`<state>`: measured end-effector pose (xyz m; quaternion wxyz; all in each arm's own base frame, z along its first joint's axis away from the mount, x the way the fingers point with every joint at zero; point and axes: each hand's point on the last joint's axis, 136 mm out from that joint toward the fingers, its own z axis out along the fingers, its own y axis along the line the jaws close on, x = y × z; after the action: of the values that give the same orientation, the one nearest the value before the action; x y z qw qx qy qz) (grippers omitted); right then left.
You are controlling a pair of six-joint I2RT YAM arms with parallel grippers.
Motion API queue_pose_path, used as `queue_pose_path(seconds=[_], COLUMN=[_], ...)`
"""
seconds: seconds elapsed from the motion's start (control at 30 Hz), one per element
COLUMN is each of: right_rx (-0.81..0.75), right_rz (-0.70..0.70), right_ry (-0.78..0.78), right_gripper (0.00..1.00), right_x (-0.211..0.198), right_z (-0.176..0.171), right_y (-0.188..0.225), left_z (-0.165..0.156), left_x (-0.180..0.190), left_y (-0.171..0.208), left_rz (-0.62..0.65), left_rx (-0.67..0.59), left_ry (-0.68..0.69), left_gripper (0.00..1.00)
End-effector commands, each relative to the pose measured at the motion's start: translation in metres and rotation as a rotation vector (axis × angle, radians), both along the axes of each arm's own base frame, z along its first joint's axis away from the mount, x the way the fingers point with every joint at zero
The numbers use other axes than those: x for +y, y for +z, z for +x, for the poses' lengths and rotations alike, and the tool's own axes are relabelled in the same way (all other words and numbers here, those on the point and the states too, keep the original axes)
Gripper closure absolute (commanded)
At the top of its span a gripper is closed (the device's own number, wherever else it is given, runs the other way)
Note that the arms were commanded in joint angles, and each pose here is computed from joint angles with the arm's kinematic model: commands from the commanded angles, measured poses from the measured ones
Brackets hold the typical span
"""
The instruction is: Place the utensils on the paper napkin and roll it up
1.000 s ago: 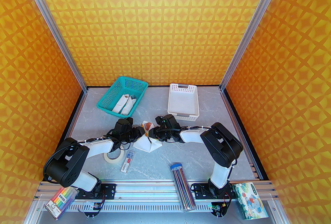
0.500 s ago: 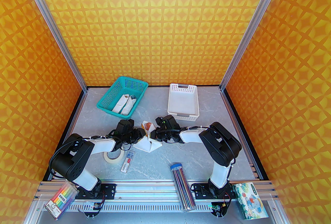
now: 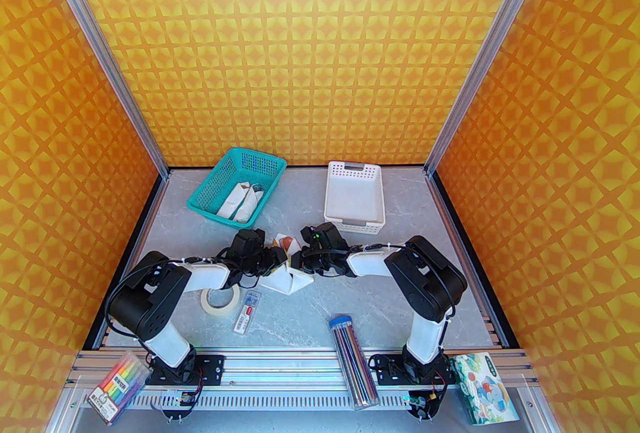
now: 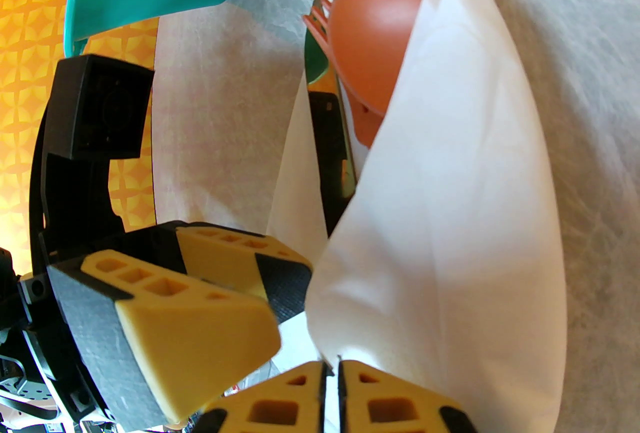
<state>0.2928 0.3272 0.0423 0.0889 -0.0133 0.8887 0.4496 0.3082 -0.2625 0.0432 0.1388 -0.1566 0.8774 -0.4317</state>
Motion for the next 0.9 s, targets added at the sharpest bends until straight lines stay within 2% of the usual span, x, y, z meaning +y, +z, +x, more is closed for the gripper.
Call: queue_pose_path(seconds=[0.0, 0.57, 0.87], right_rx=[0.016, 0.009, 0.002], right_rz=[-0.014, 0.001, 0.029], right_ry=[0.020, 0.020, 0.014], right_gripper=[0.86, 0.86, 0.85], right_x=[0.002, 0.003, 0.006], right_z=[-0.005, -0.005, -0.002], right_y=[-0.009, -0.005, 0.002], left_z=[0.005, -0.002, -0.004], left_x=[-0.010, -0.004, -0.003], left_y=[0.005, -0.015, -0.018], left_rz=[-0.031, 0.014, 0.028], left_rx=[-0.007, 0.043, 0.044], left_ry=[-0.005, 0.025, 0.019], left_gripper=[0.60, 0.72, 0.86])
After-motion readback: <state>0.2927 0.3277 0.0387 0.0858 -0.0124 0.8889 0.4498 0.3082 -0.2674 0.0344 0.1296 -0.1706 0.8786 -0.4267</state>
